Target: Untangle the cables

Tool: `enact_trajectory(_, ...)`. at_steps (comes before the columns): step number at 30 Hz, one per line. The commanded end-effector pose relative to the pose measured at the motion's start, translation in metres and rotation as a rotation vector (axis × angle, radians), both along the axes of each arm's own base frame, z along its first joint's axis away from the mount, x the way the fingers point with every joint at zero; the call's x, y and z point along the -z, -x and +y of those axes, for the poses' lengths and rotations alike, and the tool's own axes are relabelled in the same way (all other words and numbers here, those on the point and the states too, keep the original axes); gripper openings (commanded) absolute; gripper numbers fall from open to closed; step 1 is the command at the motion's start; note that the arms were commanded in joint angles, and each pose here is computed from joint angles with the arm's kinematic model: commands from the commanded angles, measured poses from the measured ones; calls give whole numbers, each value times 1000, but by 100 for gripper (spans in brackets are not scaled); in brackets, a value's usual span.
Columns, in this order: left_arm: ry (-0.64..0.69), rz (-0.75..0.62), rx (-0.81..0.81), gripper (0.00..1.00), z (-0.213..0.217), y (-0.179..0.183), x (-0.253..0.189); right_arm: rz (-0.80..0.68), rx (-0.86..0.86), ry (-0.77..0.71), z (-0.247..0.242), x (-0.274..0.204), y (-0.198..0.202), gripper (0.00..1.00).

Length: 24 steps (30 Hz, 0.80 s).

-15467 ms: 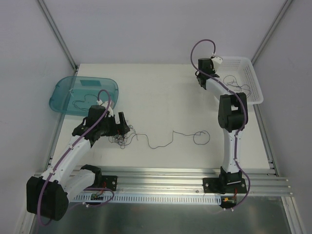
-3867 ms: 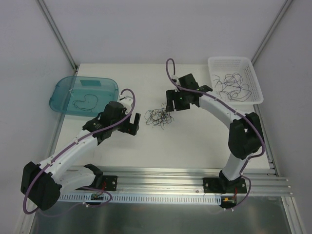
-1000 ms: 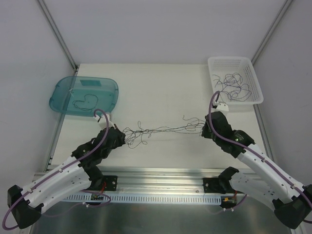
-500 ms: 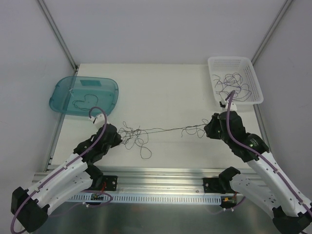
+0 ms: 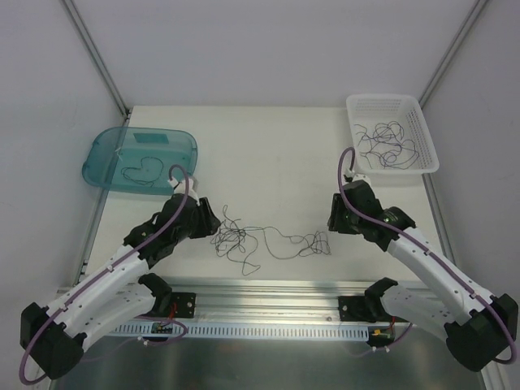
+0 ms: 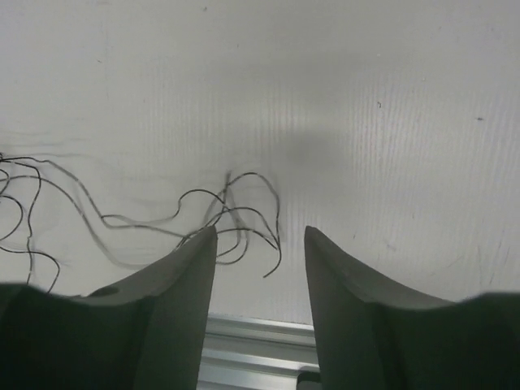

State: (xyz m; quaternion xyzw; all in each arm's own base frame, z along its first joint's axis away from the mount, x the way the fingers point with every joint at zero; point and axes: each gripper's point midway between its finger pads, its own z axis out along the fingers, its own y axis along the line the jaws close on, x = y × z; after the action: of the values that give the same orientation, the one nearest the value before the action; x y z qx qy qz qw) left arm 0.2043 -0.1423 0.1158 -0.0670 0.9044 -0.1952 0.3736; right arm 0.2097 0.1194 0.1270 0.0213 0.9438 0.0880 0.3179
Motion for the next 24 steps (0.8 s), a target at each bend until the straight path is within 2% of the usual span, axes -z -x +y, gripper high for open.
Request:
enact_trajectory(1,26,-119,145,45,-31,-26,-41,-64,-31,9,8,-12,-8,54)
enact_trajectory(3,10,-103,181,51,-43,-37,-46,-99,-118,3,25,-23,-6,65)
enact_trajectory(4,15,-98,191,59,-47,-39,-49,-107,-169,16,30,-25,-4,71)
enact_trajectory(6,48,-84,200,67,-57,-41,-55,-138,-268,-5,50,-33,-1,74)
enact_trajectory(7,57,-79,203,80,-60,-38,-55,-147,-349,-13,60,-35,3,76)
enact_trajectory(9,87,-63,186,92,-60,-31,-53,-187,-457,-45,80,-42,5,80)
enact_trajectory(10,101,-53,183,97,-60,-27,-50,-184,-535,-83,94,-45,12,87)
enact_trajectory(13,147,-17,141,99,-52,-10,-38,-172,-758,-129,126,-46,23,91)
enact_trajectory(16,188,3,108,99,-40,9,-25,-126,-923,-108,153,-38,30,94)
enact_trajectory(24,183,40,85,99,-25,28,-15,-62,-1085,-28,204,3,10,91)
